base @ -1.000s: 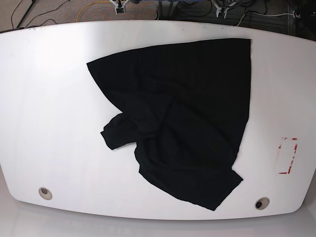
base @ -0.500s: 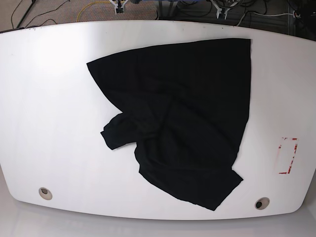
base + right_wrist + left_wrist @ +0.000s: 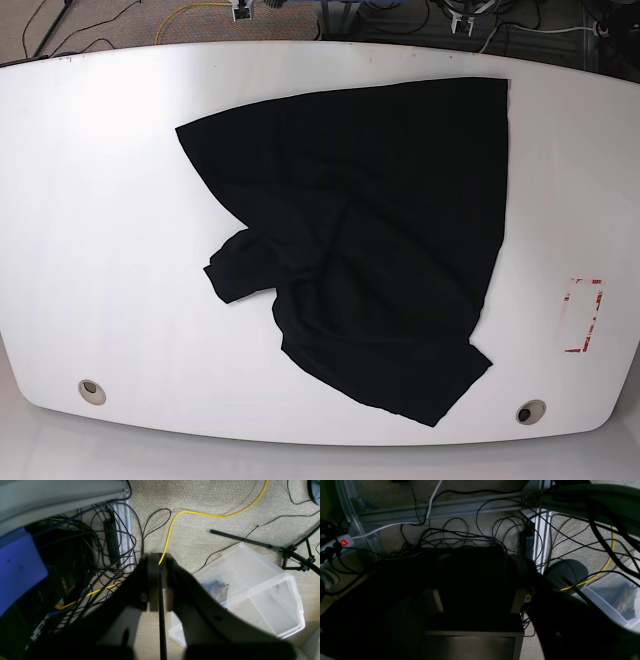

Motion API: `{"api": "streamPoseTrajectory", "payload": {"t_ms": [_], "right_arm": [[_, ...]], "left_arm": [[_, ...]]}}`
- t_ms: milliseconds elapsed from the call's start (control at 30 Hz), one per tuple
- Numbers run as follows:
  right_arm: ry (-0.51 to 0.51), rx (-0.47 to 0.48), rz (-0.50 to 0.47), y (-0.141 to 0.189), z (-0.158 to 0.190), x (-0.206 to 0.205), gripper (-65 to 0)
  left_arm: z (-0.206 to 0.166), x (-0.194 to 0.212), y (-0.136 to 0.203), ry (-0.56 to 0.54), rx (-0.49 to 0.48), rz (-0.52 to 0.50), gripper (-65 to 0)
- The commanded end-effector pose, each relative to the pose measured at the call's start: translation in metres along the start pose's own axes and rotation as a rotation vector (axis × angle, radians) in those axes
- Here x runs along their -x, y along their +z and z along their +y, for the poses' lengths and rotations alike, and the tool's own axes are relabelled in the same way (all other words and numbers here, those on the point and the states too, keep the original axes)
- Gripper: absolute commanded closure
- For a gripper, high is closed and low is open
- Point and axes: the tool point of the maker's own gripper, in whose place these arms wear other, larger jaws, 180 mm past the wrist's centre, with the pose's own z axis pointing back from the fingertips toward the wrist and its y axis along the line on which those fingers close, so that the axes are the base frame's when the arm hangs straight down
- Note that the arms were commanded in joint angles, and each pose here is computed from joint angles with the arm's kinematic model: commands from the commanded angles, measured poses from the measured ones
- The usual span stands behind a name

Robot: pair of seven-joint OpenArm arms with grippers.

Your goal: Layout the t-shirt on the table in an organized manner, then fold the t-shirt properly

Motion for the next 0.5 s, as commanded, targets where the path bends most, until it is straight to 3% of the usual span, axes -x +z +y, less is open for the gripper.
{"api": "streamPoseTrajectory", "payload": {"t_ms": [0,467], "right_arm": [[0.003,-0.013,-0.029,-0.004,0.006,-0.019,-4.8],[0.003,-0.011,-0.034,-0.004,0.006,-0.021,-4.4]], "left_arm": [[-0.002,0.016,0.000,-0.001,0.006,0.043,-30.3],[-0.004,0.034,0.001,0.005,0.010,0.087,-30.1]]}}
